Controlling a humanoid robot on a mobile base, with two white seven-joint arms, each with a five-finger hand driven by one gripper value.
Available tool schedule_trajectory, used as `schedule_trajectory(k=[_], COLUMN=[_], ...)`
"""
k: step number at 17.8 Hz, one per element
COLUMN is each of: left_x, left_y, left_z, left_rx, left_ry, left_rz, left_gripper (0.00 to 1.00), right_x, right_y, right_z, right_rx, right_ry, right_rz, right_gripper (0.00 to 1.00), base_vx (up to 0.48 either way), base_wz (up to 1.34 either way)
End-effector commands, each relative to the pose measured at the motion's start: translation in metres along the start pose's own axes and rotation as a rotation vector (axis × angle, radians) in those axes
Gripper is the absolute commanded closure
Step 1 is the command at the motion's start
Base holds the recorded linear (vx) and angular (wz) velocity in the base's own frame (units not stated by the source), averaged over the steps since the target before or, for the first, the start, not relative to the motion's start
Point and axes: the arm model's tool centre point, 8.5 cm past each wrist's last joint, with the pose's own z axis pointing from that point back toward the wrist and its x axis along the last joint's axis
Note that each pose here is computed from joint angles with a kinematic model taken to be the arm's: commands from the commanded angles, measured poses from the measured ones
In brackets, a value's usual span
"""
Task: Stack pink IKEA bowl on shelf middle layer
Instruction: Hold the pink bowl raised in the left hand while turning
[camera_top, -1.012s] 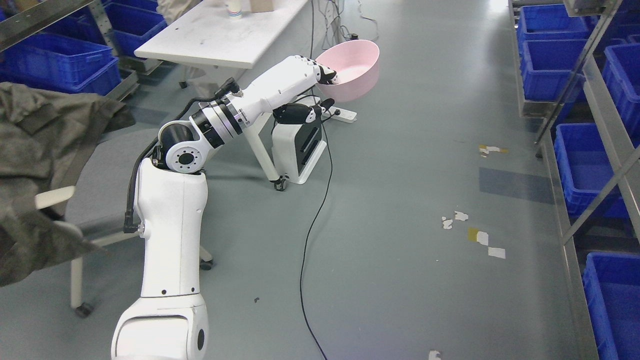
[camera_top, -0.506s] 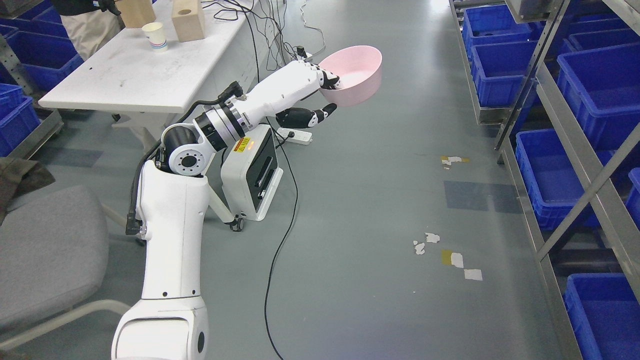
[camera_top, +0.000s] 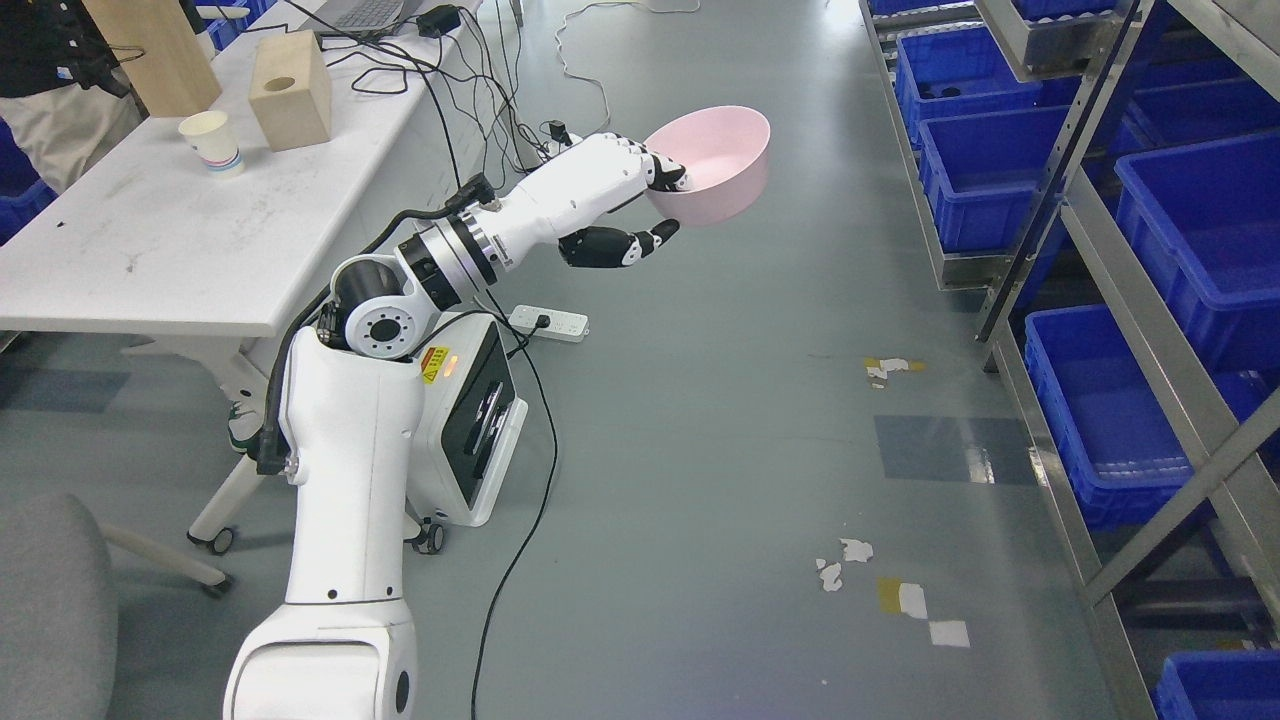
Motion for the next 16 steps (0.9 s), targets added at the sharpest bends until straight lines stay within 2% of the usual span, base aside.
schedule_trajectory(k=[1, 9, 16], left_x=[0.001, 0.004, 0.034], left_y=[-0.001, 0.000, -0.029], left_z=[-0.001, -0.006, -0.035], left_rx=[-0.025, -0.033, -0.146], left_ry=[-0.008, -0.022, -0.127], left_rz=[-0.016, -0.024, -0.037], left_gripper=[0.97, 0.97, 0.97], right_x=[-0.010, -0.010, -0.010], right_y=[-0.010, -0.010, -0.010], right_z=[0.000, 0.000, 0.000], right_rx=[-0.015, -0.015, -0.015], right_ry=[0.008, 0.008, 0.008], right_rz=[0.002, 0.000, 0.002], right_gripper=[0.00, 0.00, 0.00], base_vx=[0.386, 0.283, 0.178], base_wz=[-0.02, -0.08, -0.78])
